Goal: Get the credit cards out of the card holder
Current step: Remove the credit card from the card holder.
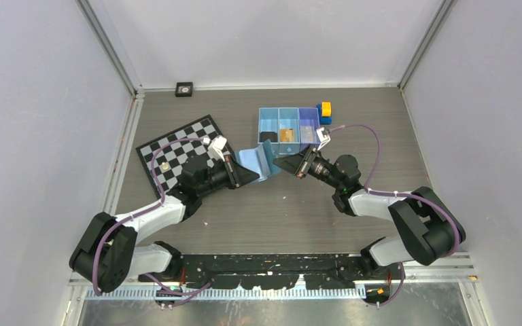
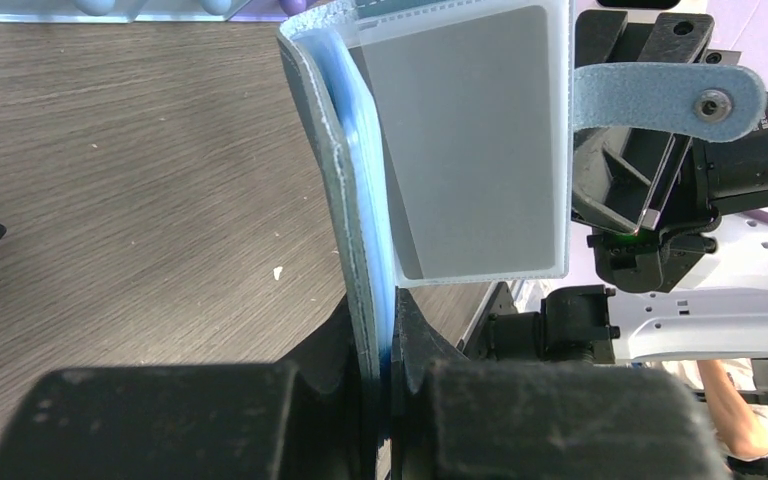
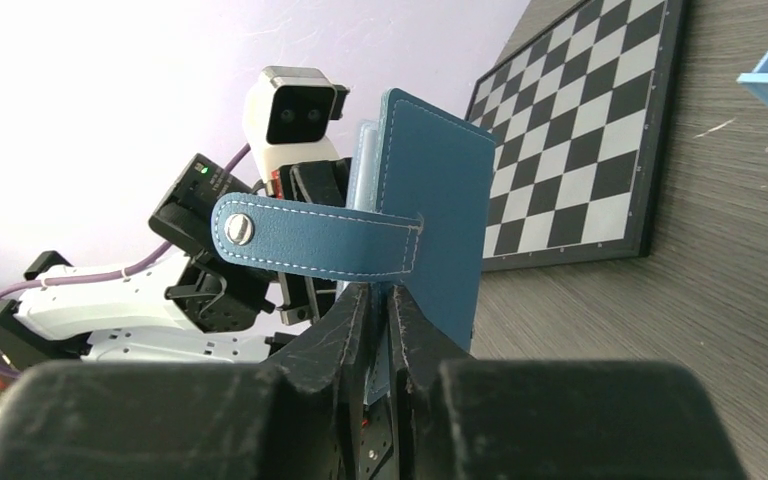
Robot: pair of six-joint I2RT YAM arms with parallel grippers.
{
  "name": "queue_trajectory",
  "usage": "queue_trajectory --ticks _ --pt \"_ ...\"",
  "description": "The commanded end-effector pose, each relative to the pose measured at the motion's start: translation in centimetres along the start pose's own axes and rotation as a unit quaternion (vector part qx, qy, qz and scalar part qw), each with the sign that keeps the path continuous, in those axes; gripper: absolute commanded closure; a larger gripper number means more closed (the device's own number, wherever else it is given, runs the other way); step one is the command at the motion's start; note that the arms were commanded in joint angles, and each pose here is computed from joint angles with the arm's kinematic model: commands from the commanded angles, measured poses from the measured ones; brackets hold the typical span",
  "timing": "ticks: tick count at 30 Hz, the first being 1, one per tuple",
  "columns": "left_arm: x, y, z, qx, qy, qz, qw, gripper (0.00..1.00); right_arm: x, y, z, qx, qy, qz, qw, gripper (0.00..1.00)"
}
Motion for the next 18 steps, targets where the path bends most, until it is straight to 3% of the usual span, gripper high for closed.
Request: queue_trajectory --ticks 1,8,13,18 --pt "-1.25 -1.34 0.13 0.032 -0.022 0.024 0.999 1.00 -0.65 0.65 0.26 0.000 -0.005 -0.025 1.000 0.82" --pt "-1.22 -1.13 0.12 0.025 -0.021 0.023 0.999 1.00 -0.85 0.23 -0.15 0.030 -0.013 -0.044 0.999 0.61" --pt "-1.22 -1.11 0.14 0.024 -0.020 0.023 0.999 1.00 -0.82 0.19 -0.03 0.028 -0.010 -0.041 0.999 0.62" --pt "-1.17 -1.07 0.13 0.023 -0.019 0.023 0.999 1.00 -0.81 0.25 -0.01 0.026 -0.009 -0.041 0.999 0.55"
Point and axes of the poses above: each gripper's point midway between its finger pads, its own z axis out along the fingers, its own y axis along the line the jaws close on, x = y × z, the point moved 4 cm from there along -z, back along the fingers, and after that the axes turned 10 degrees about z, right-handed, at the moved point
